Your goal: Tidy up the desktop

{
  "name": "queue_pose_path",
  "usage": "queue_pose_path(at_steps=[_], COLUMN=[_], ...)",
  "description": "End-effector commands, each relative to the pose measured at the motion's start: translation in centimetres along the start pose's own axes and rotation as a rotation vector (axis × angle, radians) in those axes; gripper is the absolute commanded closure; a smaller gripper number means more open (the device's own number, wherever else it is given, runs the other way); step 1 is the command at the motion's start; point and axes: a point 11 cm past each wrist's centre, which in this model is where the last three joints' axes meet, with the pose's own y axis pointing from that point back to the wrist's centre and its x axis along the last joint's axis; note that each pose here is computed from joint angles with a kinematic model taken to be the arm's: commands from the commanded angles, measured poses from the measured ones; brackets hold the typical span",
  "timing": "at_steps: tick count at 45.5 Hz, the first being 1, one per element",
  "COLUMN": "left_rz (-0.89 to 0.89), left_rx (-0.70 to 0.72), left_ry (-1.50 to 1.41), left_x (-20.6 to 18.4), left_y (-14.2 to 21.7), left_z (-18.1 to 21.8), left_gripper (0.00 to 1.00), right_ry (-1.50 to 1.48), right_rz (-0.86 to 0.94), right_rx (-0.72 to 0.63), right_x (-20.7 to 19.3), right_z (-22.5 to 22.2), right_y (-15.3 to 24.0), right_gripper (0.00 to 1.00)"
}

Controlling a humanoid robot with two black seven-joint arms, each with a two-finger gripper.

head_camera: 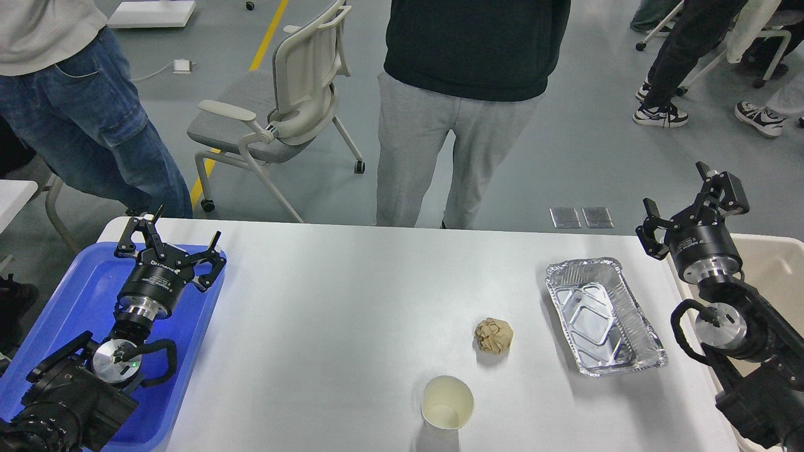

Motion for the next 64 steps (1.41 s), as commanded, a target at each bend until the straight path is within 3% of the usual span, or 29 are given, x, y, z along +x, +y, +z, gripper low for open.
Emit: queue_pose_path(at_steps=[1,15,23,30,37,46,59,64], left_rz=[0.0,-0.002,-0.002,-0.005,-0.005,-0.004,-0.004,-0.004], left_rx=[0.0,0.003,0.003,0.004,0.004,0.004,0.004,0.004], left_ry=[0.0,-0.001,-0.001,0.001,0.001,0.001,0.001,0.001], left_x=[0.0,-0.1,-0.1,-0.2,-0.2,-0.1,-0.1,-0.1], left_y=[0.0,-0.1,-0.1,-0.2,-0.2,-0.1,-0.1,-0.1], left_z=[0.0,-0.1,-0.1,-0.1,-0.1,-0.2,-0.2,-0.2], left_gripper=[0.0,0.0,0.0,0.0,0.0,0.0,0.0,0.0], right_ry=[0.004,0.011,0.033,0.228,0.678,1.155,1.481,1.556], right_rz=[-0.002,-0.011,-0.076,-0.269,-0.49,-0.837,-1.166,-1.336], right_rx=[0.001,-0.012,-0.151,-0.2,-0.233,-0.378,-0.428,-0.424], right_x=[0.0,0.1,-1.3,-4.6,-7.8,-9.5,-13.0,-16.4], right_z=[-0.1,-0.5,-2.8,-6.5,-8.0,-3.4,-0.3,2.4], right_y=[0.0,0.1,-0.7,0.4,3.0,7.1,9.1,10.2], right_gripper=[0.0,0.0,0.0,0.0,0.0,0.0,0.0,0.0])
